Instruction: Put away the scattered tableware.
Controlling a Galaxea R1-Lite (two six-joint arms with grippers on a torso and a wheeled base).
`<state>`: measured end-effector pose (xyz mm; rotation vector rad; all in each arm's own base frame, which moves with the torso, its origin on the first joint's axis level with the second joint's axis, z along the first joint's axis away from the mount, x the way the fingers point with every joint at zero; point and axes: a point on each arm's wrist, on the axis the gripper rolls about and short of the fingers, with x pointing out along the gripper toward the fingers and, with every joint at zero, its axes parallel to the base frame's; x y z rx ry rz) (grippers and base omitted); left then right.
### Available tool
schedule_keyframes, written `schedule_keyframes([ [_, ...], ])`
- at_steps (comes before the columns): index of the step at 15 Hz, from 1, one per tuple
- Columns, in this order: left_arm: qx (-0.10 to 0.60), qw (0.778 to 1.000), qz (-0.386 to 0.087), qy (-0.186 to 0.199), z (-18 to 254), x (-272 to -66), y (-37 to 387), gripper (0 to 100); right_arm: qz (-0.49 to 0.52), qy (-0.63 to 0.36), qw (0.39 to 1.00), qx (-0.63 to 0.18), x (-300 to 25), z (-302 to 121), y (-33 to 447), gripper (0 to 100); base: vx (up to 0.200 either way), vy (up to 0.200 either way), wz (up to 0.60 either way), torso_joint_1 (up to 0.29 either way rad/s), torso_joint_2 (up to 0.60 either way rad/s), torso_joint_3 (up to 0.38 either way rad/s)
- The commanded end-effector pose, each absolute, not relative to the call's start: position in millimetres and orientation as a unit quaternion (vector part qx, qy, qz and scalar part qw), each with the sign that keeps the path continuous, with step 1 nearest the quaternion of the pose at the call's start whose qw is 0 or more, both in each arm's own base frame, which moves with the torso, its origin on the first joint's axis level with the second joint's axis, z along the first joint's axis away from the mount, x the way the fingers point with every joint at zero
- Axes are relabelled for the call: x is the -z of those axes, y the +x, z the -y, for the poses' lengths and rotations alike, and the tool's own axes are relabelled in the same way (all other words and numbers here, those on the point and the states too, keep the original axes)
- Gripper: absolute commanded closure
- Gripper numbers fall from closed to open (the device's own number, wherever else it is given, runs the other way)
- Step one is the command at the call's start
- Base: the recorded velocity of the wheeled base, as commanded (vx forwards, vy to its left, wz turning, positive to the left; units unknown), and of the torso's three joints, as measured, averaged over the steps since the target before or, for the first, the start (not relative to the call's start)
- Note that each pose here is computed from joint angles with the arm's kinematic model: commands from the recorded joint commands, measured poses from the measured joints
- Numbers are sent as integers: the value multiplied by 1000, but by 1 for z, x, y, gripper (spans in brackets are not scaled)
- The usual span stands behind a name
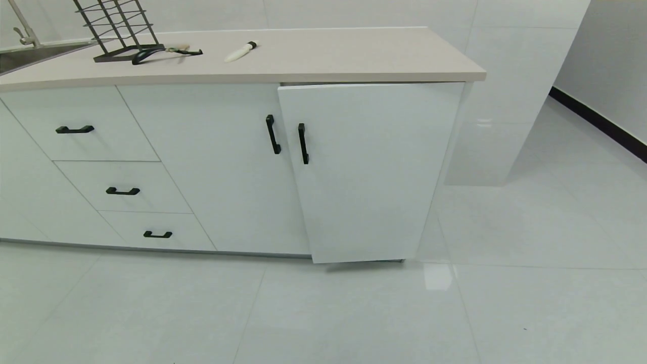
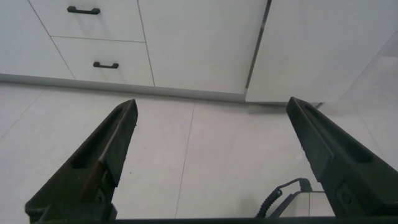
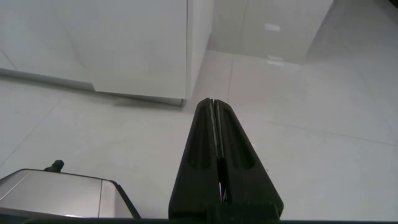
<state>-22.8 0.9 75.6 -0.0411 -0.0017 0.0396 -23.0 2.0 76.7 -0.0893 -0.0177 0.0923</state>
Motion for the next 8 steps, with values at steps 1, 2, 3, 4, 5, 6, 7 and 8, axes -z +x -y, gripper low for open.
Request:
schedule_keyframes([
  [1, -20, 1000, 1, -21, -1, -76, -23, 0, 8, -45, 998, -46, -77, -2, -23, 100, 0, 200, 0, 2, 2, 7],
  [2, -20, 1000, 1, -21, -1, -76, -23, 0, 8, -45, 998, -46, -77, -2, -23, 100, 0, 200, 0, -2, 7, -2],
  [3, -20, 1000, 1, -20, -1, -76, -23, 0, 8, -45, 998, -46, -77, -2, -23, 100, 0, 200, 0, 7, 2, 2],
  [4, -20, 1000, 1, -20, -1, -76, -23, 0, 8, -45, 998, -46, -77, -2, -23, 100, 0, 200, 0, 2, 2, 2],
  [5, -20, 1000, 1, -21, -1, -76, -23, 0, 8, -45, 998, -46, -77, -2, -23, 100, 0, 200, 0, 7, 7, 2],
  [6, -20, 1000, 1, -21, -1, -76, -23, 0, 8, -45, 998, -46, -77, -2, -23, 100, 0, 200, 0, 17, 7, -2],
  [7, -20, 1000, 1, -21, -1, -76, -23, 0, 8, -45, 998, -46, -77, -2, -23, 100, 0, 200, 0, 2, 2, -2],
  [8, -20, 1000, 1, -21, -1, -76, -23, 0, 8, -45, 998, -46, -77, -2, -23, 100, 0, 200, 0, 2, -2, 7],
])
